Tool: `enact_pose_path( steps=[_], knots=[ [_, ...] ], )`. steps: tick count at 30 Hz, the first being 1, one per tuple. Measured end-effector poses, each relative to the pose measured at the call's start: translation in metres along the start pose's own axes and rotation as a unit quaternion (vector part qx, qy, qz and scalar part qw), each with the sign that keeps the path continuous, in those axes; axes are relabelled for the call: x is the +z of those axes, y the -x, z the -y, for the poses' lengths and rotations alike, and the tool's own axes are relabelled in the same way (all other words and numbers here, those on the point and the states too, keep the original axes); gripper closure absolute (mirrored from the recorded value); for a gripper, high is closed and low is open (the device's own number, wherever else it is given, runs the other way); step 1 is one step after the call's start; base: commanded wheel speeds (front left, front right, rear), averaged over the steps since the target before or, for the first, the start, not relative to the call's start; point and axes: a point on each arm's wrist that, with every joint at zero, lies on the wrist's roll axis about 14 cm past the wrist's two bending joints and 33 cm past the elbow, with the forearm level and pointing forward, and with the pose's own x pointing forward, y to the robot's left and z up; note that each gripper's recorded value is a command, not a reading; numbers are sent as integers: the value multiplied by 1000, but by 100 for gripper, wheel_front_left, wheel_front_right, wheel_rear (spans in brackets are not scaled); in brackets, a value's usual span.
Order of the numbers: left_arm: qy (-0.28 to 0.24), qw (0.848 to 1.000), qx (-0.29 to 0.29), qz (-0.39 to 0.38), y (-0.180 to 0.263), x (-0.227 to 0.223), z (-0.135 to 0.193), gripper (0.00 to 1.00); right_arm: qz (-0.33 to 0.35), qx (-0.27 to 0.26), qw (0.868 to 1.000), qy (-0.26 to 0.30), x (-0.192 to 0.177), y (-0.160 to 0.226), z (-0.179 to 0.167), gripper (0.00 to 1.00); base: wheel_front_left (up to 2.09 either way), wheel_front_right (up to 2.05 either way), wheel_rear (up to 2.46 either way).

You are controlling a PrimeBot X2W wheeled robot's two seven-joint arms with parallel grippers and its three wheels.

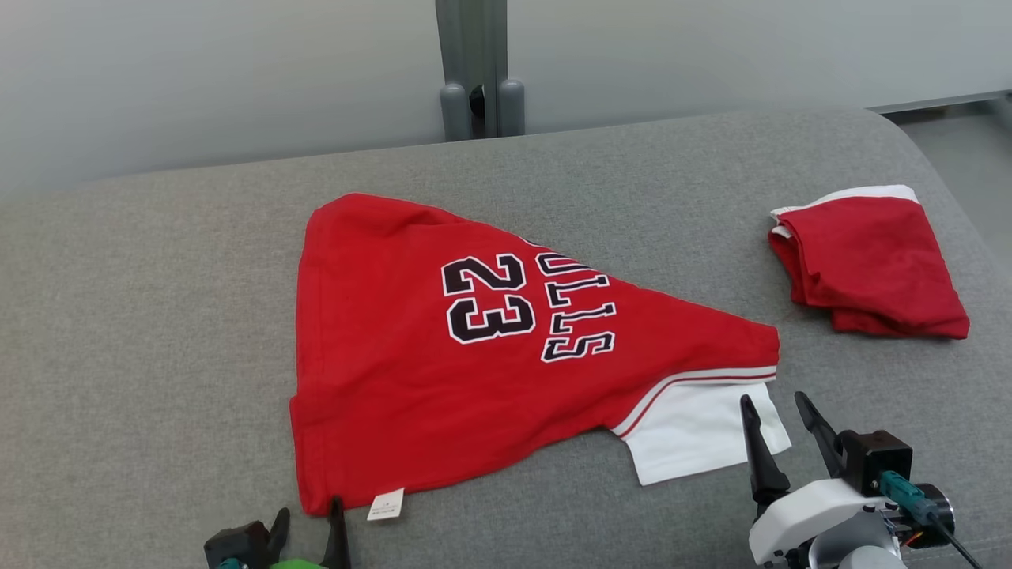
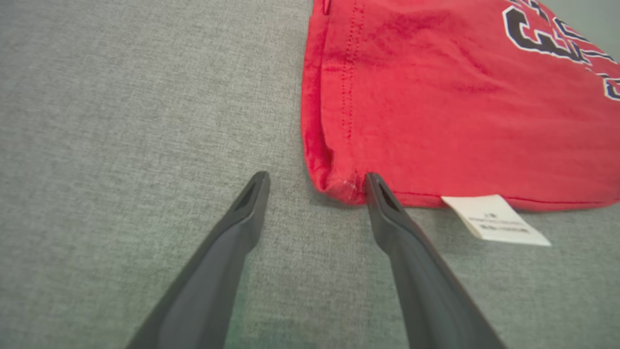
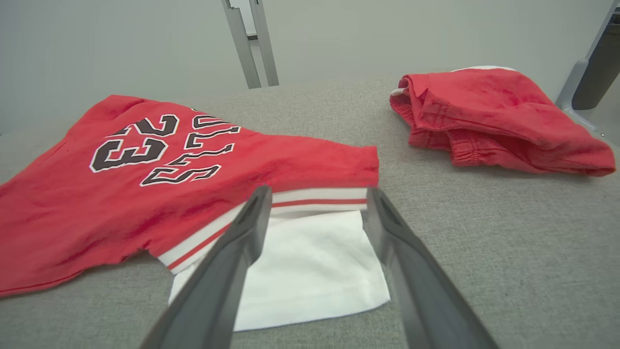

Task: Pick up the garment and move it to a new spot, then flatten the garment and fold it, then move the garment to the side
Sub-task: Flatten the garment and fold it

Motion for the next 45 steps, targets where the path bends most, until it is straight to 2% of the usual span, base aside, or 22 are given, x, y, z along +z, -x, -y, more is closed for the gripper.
enact_pose_path(
  steps=[19,21,22,23,24,26,33,42,43,45],
  knots=[
    [43,998,-44,-33,-24,-11,26,1,-65,-43,997,9,-38,9,28,0,0,0,0],
    [41,997,-47,-35,-26,-11,28,6,-73,-46,996,8,-43,8,30,0,0,0,0],
    [41,997,-48,-37,-27,-12,29,33,-75,-46,996,8,-44,7,30,0,0,0,0],
    [40,997,-49,-38,-27,-12,29,49,-80,-46,996,7,-47,7,30,0,0,0,0],
    [39,997,-48,-39,-28,-12,29,58,-84,-46,995,7,-49,6,30,0,0,0,0],
    [38,997,-46,-40,-29,-13,28,100,-84,-46,995,2,-49,3,30,0,0,0,0],
    [40,997,-38,-47,-34,-16,23,100,-86,-51,995,-1,-48,-14,33,0,0,0,0],
    [33,998,-41,-47,-40,-16,20,100,-151,-32,988,3,-85,-23,22,0,0,0,0],
    [34,998,-40,-46,-40,-15,20,100,-153,-30,988,2,-87,-23,21,29,0,0,0],
    [33,998,-38,-45,-41,-15,18,100,-162,-21,987,0,-92,-24,15,100,0,0,0]
  ],
)
